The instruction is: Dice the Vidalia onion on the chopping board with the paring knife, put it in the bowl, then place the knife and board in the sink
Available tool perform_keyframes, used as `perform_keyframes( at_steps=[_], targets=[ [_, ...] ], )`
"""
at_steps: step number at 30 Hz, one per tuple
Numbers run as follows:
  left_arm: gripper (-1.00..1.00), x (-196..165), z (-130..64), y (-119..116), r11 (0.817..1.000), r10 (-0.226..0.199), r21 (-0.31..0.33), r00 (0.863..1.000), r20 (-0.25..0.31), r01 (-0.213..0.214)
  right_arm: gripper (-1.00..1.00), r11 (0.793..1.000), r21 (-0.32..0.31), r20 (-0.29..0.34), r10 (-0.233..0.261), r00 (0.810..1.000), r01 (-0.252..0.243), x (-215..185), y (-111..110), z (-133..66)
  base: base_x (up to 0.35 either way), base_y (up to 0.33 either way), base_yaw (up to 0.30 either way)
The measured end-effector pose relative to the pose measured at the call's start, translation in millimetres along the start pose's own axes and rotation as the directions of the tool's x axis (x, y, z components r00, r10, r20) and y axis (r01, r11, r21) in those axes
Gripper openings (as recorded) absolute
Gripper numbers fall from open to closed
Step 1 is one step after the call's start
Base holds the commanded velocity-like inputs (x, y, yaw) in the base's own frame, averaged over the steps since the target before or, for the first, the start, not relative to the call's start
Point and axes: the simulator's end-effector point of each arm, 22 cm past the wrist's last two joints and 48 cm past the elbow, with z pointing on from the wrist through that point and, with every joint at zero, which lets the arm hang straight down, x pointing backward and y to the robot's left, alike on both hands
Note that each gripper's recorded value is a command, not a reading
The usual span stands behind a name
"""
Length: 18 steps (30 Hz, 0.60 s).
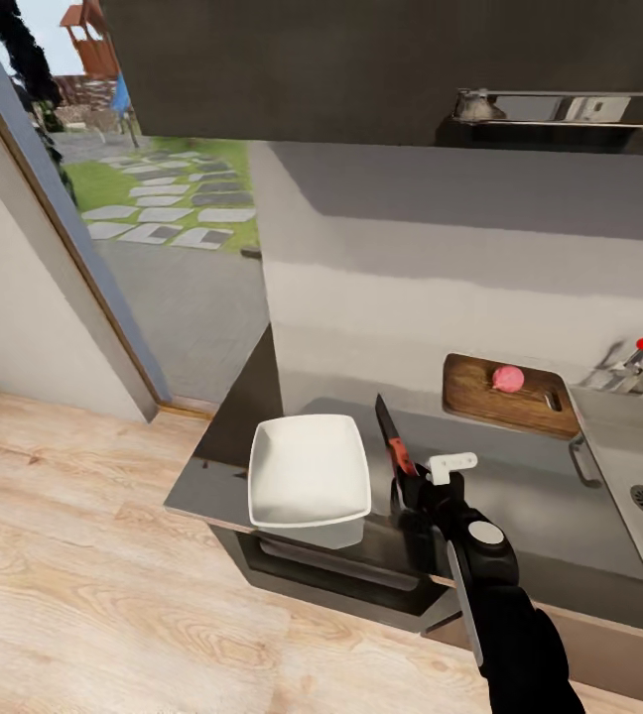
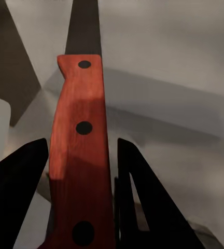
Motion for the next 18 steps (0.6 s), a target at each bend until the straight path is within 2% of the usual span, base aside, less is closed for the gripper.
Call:
perform_keyframes(
  at_steps=[18],
  targets=[
    [1.0, -1.0, 2.5, 0.8, 1.0, 0.002, -0.001, 1.0, 0.012, -0.002, -1.0, 1.0, 0.002, 0.026, -0.002, 1.0, 0.002, -13.6, -0.4, -6.7, 0.0, 0.0, 0.001]
  ],
)
